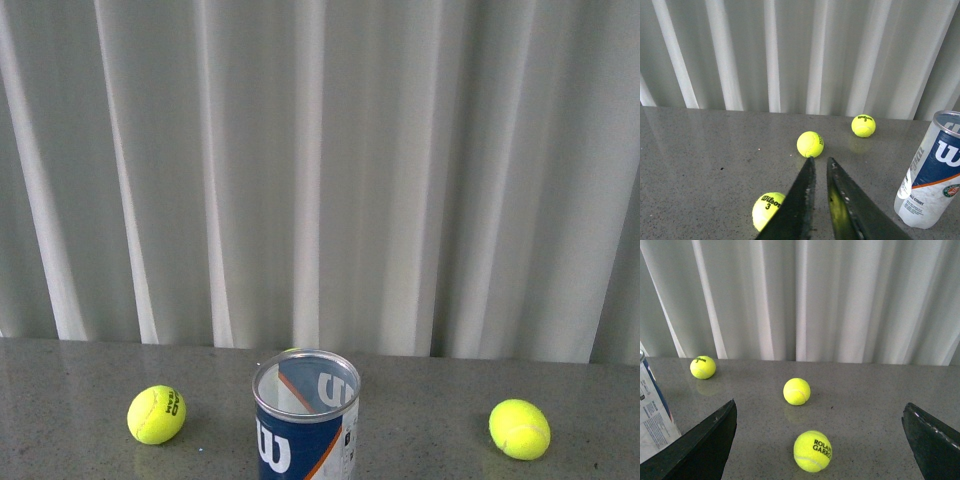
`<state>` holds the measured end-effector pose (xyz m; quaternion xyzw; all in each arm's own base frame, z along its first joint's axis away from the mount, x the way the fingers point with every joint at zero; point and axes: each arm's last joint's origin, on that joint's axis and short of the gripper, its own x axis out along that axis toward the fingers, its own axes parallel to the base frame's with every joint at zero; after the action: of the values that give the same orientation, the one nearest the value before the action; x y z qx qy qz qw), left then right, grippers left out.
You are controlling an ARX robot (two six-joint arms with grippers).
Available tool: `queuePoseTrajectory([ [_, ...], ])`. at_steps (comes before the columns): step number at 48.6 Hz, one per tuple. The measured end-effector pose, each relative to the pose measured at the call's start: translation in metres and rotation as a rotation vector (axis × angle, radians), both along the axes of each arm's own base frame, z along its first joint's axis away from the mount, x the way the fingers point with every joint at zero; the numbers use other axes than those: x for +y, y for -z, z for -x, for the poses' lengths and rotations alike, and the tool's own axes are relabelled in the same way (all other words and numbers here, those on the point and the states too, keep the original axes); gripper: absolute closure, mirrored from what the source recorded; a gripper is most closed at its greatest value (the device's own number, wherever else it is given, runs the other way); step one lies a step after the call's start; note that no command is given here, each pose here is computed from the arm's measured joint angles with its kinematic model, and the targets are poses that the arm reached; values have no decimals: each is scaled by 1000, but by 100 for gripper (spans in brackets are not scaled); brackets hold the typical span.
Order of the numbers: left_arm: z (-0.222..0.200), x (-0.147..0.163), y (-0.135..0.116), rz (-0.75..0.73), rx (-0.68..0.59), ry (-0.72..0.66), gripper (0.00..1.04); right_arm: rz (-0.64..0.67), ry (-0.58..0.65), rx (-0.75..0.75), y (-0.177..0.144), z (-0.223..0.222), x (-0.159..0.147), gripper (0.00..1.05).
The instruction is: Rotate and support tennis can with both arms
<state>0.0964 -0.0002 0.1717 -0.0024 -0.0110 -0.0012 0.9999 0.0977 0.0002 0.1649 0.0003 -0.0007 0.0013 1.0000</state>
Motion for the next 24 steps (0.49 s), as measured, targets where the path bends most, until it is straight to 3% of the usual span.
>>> queuePoseTrajectory([
  [8,0,0,0,0,0,0,53,0,0,0,0,0,0,7],
  [17,0,0,0,0,0,0,17,0,0,0,0,0,0,7],
  [21,0,0,0,0,0,0,5,0,0,0,0,0,0,7],
  [24,0,0,0,0,0,0,7,0,0,0,0,0,0,7],
])
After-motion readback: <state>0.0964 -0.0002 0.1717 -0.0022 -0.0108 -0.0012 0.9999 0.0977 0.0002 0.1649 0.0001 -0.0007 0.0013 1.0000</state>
